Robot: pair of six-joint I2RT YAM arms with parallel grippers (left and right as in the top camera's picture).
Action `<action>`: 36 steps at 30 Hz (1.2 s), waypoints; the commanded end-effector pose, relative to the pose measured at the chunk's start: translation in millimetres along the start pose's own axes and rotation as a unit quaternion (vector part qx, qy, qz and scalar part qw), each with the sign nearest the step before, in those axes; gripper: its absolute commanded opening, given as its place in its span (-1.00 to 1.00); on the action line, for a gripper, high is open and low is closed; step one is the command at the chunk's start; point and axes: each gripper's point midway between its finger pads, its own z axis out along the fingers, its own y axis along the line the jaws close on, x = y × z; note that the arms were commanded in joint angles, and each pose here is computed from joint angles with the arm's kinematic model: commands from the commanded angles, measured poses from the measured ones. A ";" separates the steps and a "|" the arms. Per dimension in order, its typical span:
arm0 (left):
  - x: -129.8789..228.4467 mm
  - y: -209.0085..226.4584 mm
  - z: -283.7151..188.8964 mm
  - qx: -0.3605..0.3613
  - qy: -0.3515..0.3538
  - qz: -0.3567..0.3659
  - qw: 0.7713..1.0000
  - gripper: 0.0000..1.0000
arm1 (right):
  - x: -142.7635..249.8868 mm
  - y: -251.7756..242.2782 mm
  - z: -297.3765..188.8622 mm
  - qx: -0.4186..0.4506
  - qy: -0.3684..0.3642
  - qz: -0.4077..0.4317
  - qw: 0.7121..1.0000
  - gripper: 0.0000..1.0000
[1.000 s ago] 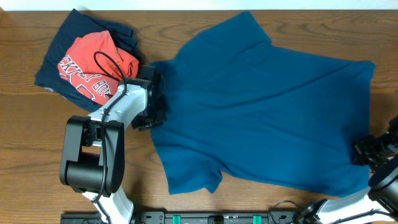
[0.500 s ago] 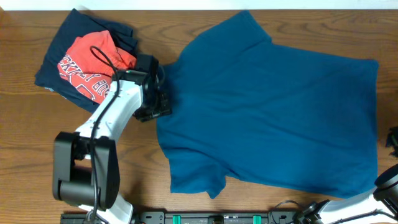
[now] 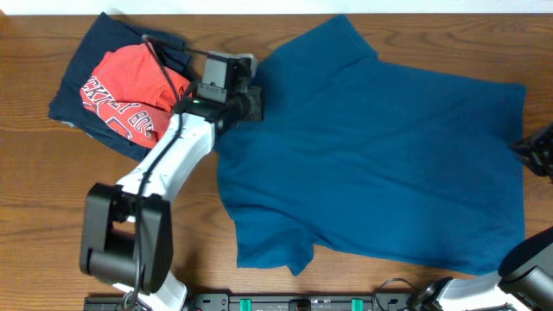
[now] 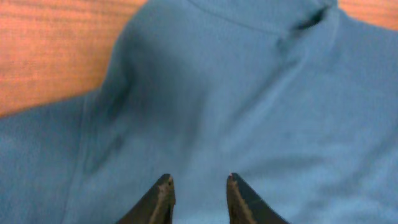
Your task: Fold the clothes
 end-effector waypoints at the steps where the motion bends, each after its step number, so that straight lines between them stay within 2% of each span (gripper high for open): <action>1: 5.6 31.2 28.5 -0.056 0.003 0.011 0.998 -0.33 | 15.4 31.5 4.4 -0.019 0.021 -0.059 0.998 -0.50; 11: 33.3 99.0 82.5 -0.090 0.025 -0.022 0.995 -0.32 | 37.7 42.6 20.1 0.042 0.049 -0.109 0.992 -0.46; 14: 46.2 126.5 84.8 -0.111 0.043 -0.045 0.992 -0.41 | 39.3 35.7 23.3 0.069 0.049 -0.104 0.991 -0.44; 17: 52.5 171.7 71.7 -0.182 0.044 -0.095 0.978 -0.49 | 38.0 19.5 28.1 0.109 0.042 -0.092 0.989 -0.41; 19: 52.5 184.6 66.3 -0.184 0.042 -0.122 0.974 -0.50 | 38.5 12.0 32.0 0.123 0.040 -0.083 0.988 -0.38; 24: 49.3 171.3 66.7 -0.101 0.046 -0.148 0.983 -0.48 | 46.6 -15.8 51.7 0.162 0.038 -0.053 0.985 -0.22; 30: 41.5 145.1 62.0 -0.066 0.047 -0.136 0.987 -0.32 | 63.1 -79.7 61.6 0.280 0.021 0.021 0.960 -0.13; 33: 27.4 129.1 49.4 -0.058 0.034 -0.123 0.990 -0.27 | 64.0 -93.3 73.9 0.276 0.008 0.030 0.961 -0.07; 35: 15.8 118.8 38.1 -0.052 0.021 -0.115 0.992 -0.22 | 64.6 -94.6 85.8 0.257 0.000 0.032 0.966 0.11; 36: 8.4 111.2 30.5 -0.045 0.012 -0.110 0.993 -0.21 | 65.6 -93.6 92.8 0.244 -0.004 0.032 0.969 0.11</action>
